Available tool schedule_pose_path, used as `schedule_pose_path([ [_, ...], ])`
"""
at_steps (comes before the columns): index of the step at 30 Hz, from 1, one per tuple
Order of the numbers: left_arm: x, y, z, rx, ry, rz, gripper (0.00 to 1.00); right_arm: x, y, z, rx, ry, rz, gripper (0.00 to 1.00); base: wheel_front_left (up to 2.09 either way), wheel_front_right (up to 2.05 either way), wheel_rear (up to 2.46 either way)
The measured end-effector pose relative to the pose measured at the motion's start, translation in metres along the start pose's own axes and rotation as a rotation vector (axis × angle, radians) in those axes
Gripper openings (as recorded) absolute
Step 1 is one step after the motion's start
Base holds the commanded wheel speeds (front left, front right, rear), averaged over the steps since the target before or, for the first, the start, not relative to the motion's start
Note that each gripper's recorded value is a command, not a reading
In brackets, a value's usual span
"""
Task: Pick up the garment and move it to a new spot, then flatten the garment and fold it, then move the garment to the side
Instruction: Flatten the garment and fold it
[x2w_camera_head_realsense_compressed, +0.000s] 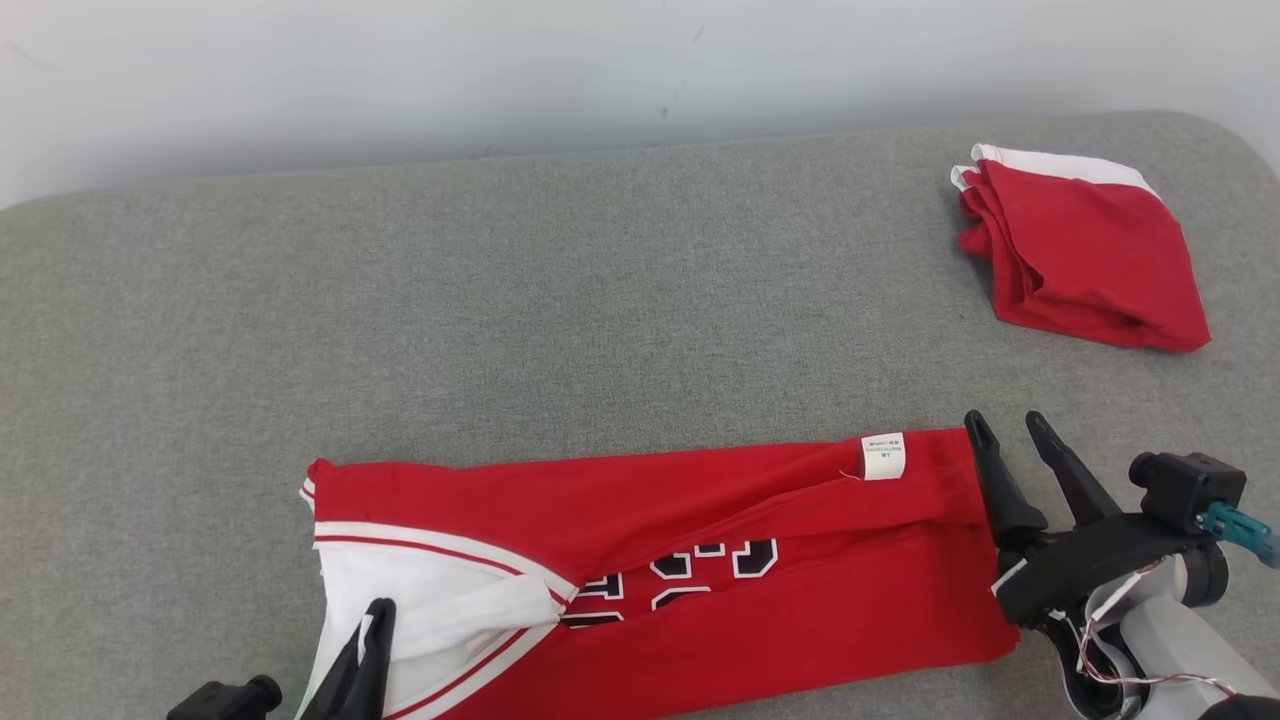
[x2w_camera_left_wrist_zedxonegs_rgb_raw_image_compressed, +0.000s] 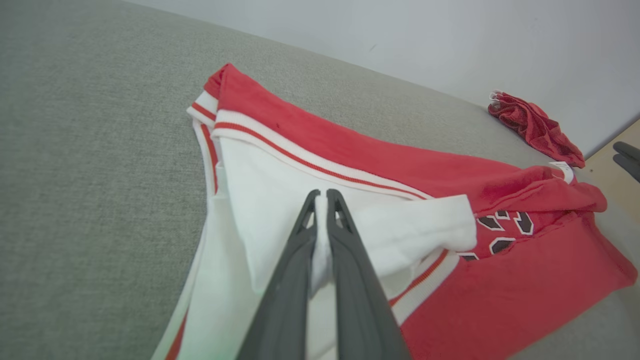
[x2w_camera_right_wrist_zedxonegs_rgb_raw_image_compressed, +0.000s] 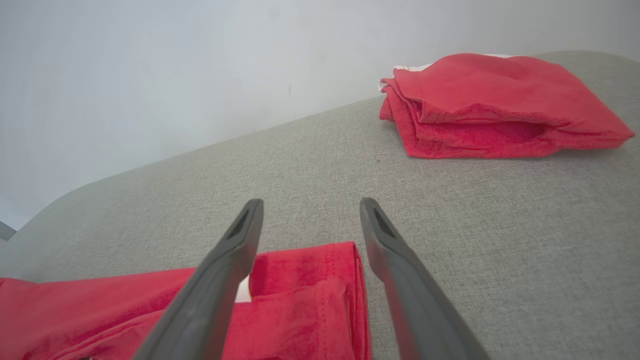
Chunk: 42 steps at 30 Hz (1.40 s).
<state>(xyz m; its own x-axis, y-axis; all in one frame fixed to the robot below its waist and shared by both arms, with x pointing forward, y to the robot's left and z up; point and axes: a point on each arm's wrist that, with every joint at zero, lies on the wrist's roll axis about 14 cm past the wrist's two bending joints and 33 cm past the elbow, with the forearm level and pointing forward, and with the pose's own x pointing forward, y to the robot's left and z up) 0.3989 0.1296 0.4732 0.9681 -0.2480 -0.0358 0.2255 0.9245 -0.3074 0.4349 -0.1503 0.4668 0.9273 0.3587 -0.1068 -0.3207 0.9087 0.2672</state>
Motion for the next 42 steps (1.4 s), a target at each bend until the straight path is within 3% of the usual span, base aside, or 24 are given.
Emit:
schedule_pose_path([
  [1, 0.0, 0.001, 0.002, -0.001, -0.008, 0.006, 1.0, -0.001, 0.0, 0.0, -0.001, -0.002, -0.002, 1.0, 0.0, 0.0, 0.0],
  [7, -0.005, 0.001, 0.01, 0.012, -0.046, 0.025, 1.0, -0.006, -0.002, -0.005, -0.012, 0.01, -0.017, 1.0, 0.0, 0.0, 0.0],
  [20, -0.023, 0.025, 0.051, 0.085, -0.194, 0.185, 1.0, -0.017, -0.006, -0.023, -0.024, 0.058, -0.054, 1.0, 0.0, 0.0, 0.0],
  [41, -0.051, 0.061, 0.075, 0.171, -0.269, 0.359, 1.0, -0.012, -0.01, -0.062, -0.009, 0.193, -0.103, 1.0, 0.0, 0.0, 0.0],
  [42, -0.052, 0.063, 0.075, 0.175, -0.27, 0.365, 1.0, -0.011, -0.008, -0.063, -0.008, 0.198, -0.098, 0.14, 0.0, 0.0, 0.0],
])
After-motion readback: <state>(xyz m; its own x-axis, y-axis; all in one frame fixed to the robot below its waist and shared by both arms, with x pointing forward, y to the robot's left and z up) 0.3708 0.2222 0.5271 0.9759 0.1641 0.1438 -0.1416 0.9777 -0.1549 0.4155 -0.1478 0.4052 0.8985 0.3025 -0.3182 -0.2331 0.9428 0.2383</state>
